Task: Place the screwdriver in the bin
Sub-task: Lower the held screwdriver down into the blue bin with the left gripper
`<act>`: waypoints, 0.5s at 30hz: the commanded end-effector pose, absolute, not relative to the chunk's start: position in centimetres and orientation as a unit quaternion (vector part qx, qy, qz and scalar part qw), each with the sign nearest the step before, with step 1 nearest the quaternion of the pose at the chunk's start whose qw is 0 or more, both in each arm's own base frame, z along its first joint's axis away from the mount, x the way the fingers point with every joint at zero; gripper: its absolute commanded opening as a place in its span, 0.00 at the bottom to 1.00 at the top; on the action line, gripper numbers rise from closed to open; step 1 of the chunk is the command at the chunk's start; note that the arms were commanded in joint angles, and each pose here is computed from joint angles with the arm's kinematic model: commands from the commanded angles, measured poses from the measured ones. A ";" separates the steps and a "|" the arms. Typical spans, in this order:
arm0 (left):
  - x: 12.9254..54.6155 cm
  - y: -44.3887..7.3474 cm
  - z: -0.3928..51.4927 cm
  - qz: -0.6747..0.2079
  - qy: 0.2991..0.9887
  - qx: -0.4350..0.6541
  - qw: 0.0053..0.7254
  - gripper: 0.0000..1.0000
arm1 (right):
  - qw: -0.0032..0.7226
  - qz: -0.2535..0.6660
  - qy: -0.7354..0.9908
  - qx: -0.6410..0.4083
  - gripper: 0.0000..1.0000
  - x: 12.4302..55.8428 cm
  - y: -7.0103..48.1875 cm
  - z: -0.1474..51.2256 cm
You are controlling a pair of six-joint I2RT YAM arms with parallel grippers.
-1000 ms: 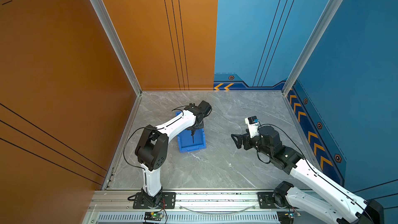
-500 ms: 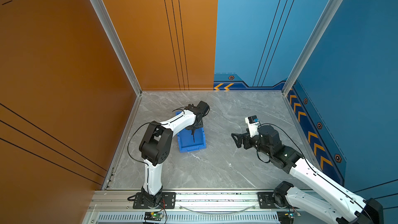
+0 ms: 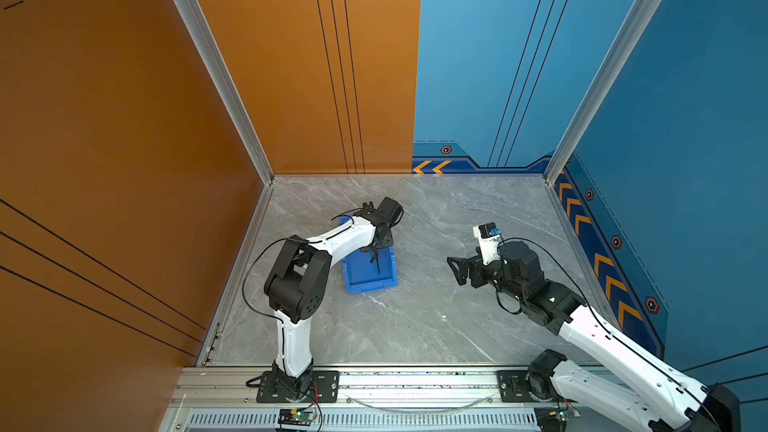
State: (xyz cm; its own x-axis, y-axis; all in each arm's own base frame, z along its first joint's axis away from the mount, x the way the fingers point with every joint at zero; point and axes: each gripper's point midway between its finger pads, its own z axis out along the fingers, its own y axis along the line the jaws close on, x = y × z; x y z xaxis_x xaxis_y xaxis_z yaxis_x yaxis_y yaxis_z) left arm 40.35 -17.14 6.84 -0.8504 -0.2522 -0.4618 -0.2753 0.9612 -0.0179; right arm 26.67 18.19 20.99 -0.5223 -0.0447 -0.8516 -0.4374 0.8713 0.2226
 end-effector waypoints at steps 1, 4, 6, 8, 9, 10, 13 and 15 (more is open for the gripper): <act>38.7 -15.4 6.6 0.040 0.967 -0.135 0.214 0.00 | 0.487 0.210 0.835 -0.145 1.00 27.0 18.1 22.8; 38.9 -15.5 7.2 0.031 0.966 -0.129 0.221 0.00 | 0.486 0.211 0.836 -0.145 1.00 27.1 18.2 22.7; 38.8 -15.4 7.3 0.029 0.966 -0.131 0.221 0.00 | 0.485 0.213 0.835 -0.146 1.00 27.2 18.4 22.7; 38.9 -15.3 7.5 0.023 0.965 -0.137 0.222 0.00 | 0.485 0.215 0.835 -0.147 1.00 27.4 18.6 22.8; 38.9 -15.4 7.6 0.018 0.965 -0.135 0.223 0.00 | 0.485 0.215 0.835 -0.148 1.00 27.4 18.7 22.8; 39.0 -15.5 7.9 0.014 0.965 -0.134 0.226 0.00 | 0.484 0.215 0.835 -0.148 1.00 27.5 18.7 22.8; 39.4 -15.7 8.6 0.006 0.964 -0.127 0.232 0.00 | 0.484 0.215 0.835 -0.149 1.00 27.5 18.8 22.8; 39.5 -15.5 8.8 0.002 0.964 -0.129 0.232 0.00 | 0.483 0.215 0.836 -0.149 1.00 27.5 18.8 22.7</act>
State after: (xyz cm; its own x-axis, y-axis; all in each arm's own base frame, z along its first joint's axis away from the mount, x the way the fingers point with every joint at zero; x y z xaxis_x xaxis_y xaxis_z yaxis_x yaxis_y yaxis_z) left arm 39.64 -15.83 7.58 -0.8568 -0.2547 -0.4483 -0.2678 0.9628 -0.0351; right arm 27.10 18.50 21.32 -0.5183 -0.0491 -0.8538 -0.4412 0.8706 0.2178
